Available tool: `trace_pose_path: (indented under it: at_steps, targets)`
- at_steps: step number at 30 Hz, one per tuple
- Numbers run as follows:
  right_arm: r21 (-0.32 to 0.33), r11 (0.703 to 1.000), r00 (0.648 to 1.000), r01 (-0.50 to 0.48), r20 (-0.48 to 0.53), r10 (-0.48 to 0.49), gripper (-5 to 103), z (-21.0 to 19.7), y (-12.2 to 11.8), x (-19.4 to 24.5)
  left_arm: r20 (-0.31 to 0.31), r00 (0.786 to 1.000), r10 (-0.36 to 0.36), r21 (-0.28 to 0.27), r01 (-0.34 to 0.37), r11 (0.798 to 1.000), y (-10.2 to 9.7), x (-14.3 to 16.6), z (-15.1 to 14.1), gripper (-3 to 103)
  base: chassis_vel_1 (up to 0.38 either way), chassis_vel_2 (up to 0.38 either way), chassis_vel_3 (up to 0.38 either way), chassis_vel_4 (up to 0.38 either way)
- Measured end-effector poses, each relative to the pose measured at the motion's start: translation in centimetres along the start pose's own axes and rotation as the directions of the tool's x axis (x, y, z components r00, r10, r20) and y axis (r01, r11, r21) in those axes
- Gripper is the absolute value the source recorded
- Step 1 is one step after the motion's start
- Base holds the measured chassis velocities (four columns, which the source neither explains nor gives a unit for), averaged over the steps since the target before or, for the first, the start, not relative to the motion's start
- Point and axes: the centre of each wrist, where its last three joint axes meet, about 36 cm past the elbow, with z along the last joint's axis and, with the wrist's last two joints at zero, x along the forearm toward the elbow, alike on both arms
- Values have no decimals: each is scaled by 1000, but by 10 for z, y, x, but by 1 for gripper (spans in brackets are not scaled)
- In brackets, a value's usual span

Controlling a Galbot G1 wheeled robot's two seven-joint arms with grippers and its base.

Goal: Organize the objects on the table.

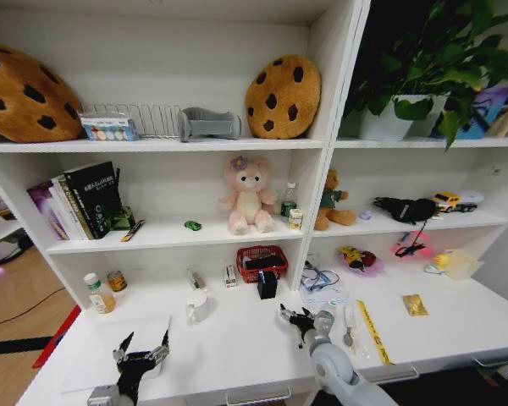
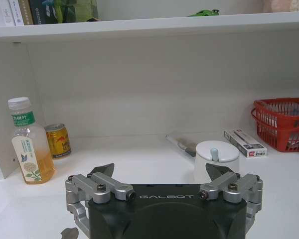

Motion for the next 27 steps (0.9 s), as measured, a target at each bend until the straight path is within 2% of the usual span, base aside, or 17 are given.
trace_pose_path:
  at_steps: [10,19,22,23,25,26,27]
  targets:
    - [-19,1000,999,-19,-42,19,94,5,-4,-10,-2,1000,-1,1,1,1000,1,-1,1,100,0,0,0,0]
    - [-10,1000,998,-29,-55,29,89,6,-5,-16,-1,1000,13,-16,-13,1000,-1,-1,2,100,0,0,0,0]
    - [-7,999,998,-35,-55,35,82,5,-7,-20,0,1000,18,-20,-18,1000,-1,-1,2,100,0,0,0,0]
    - [-4,999,998,-38,-56,37,77,6,-7,-20,1,1000,21,-21,-21,1000,-1,-1,2,100,0,0,0,0]
    - [-1,999,998,-40,-58,40,77,6,-8,-20,2,1000,22,-22,-22,1000,-1,-1,2,100,0,0,0,0]
    - [8,999,997,-41,-64,42,65,9,-8,-19,5,1000,22,-21,-22,1000,0,-1,2,100,0,0,0,0]
    - [13,999,997,-42,-64,43,60,11,-9,-19,5,1000,22,-20,-22,1000,0,-2,2,100,0,0,0,0]
